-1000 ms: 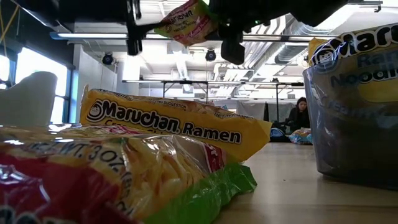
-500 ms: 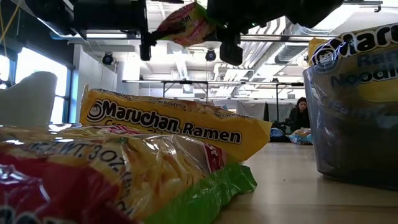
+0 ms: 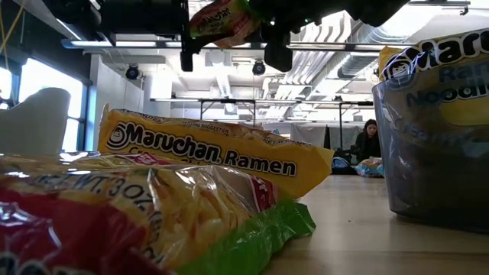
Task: Sort Maruchan noodles
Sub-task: Put the green noodle pack into the gray bin
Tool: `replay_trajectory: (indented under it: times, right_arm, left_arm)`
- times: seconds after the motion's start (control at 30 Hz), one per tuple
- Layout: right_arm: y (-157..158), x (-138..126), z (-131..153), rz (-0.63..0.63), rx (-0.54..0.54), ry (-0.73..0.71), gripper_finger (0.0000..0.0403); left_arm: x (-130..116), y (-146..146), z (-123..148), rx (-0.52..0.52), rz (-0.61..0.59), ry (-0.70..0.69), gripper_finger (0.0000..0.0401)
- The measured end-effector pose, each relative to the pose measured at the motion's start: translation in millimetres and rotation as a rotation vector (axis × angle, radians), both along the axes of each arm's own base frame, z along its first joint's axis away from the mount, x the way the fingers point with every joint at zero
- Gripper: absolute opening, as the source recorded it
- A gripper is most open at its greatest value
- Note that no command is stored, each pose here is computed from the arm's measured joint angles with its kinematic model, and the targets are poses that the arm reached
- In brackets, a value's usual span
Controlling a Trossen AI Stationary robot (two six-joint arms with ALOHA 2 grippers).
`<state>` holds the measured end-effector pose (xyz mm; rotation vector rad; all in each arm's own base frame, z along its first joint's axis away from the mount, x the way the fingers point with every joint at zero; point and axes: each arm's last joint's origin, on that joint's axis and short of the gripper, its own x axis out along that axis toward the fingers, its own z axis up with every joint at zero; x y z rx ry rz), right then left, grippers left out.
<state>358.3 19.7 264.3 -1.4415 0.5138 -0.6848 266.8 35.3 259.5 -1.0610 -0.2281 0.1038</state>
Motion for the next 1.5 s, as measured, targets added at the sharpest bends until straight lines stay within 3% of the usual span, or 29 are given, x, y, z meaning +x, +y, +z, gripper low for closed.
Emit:
replay_trajectory:
  times: [0.47,0.73,0.97,1.2,1.37,1.5]
  right_arm:
    - [0,0,0,-0.006,0.05,-0.051,0.0167]
    - [-1,-2,1,-0.089,0.065,-0.066,0.0193]
    - [-3,-6,7,-0.154,0.084,-0.129,0.0155]
    - [-5,-14,21,-0.153,0.19,-0.254,0.0079]
    - [-7,-18,10,-0.055,0.389,-0.242,0.0015]
    - [-2,-20,-3,0.143,0.661,-0.18,0.0011]
  left_arm:
    - [0,5,-3,0.021,0.01,0.036,0.0107]
    - [-9,4,1,0.053,0.014,0.108,0.0093]
    - [-39,-1,9,0.103,0.007,0.274,0.0092]
    - [-74,-10,13,0.029,0.007,0.401,0.0092]
    - [-89,-27,21,-0.095,-0.063,0.364,0.0091]
    - [-93,-40,24,-0.151,-0.072,0.33,0.0086]
